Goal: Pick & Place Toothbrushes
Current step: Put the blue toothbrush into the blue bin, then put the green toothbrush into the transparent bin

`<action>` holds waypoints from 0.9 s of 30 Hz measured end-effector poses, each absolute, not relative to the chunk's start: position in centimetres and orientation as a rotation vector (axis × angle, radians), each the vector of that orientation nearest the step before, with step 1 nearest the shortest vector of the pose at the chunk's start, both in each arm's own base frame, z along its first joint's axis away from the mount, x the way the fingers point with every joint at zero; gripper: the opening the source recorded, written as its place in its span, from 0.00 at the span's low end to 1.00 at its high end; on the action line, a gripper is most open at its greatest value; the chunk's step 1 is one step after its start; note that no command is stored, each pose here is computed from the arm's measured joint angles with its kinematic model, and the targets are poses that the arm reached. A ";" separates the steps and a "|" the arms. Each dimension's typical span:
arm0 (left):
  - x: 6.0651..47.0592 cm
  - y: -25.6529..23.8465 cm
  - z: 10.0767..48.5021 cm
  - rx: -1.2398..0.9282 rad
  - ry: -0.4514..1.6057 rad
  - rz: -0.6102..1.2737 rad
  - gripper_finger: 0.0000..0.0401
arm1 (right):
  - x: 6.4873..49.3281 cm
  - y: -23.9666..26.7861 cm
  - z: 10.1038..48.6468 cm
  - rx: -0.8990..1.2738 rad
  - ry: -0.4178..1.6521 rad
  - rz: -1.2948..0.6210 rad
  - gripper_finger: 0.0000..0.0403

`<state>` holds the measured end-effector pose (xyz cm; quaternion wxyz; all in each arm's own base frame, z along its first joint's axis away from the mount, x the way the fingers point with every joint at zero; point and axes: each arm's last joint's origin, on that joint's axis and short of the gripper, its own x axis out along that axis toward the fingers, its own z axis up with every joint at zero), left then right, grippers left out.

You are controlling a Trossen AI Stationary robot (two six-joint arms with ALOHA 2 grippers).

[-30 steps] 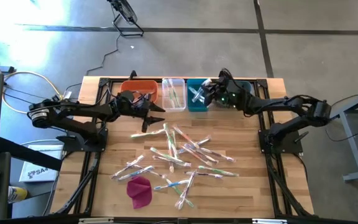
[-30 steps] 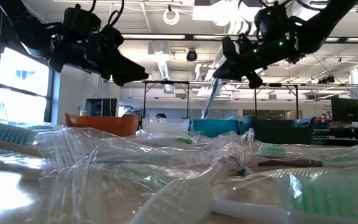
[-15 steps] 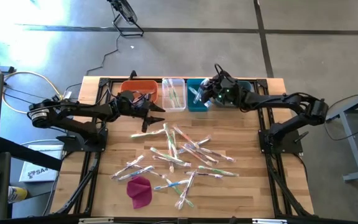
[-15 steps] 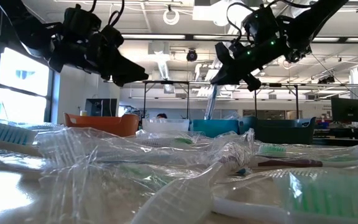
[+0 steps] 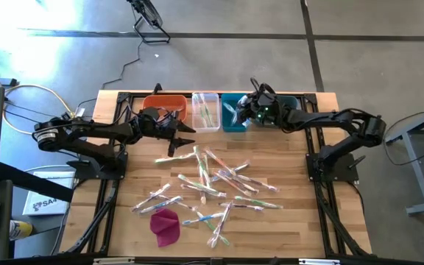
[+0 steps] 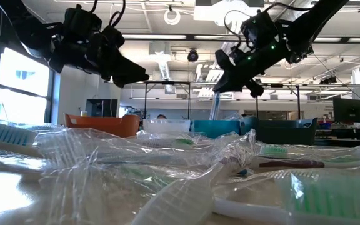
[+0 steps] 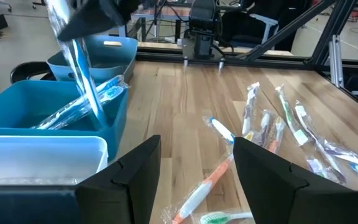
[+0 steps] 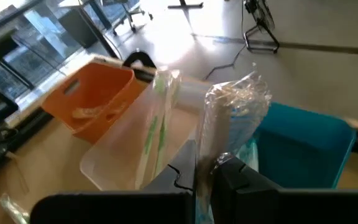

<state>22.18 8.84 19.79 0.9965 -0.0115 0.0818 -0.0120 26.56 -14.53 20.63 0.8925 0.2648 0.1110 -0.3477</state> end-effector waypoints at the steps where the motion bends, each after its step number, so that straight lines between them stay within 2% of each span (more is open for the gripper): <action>1: 22.2 8.8 19.8 -0.026 0.164 -0.024 0.50 | 26.7 -14.6 20.3 0.556 0.238 -0.723 0.02; 7: 22.2 8.8 19.7 -0.033 0.168 -0.026 0.50 | 27.7 -15.2 18.4 0.561 0.228 -0.761 0.05; 16: 22.2 8.8 19.6 -0.038 0.178 -0.026 0.50 | 27.9 -15.5 18.6 0.492 0.201 -0.773 0.24; 22: 22.2 8.8 19.6 -0.039 0.178 -0.025 0.50 | 27.5 -15.9 18.7 0.465 0.171 -0.888 0.37; 27: 22.2 8.8 19.6 -0.042 0.183 -0.025 0.50 | 27.4 -16.0 18.7 0.411 0.174 -0.951 0.44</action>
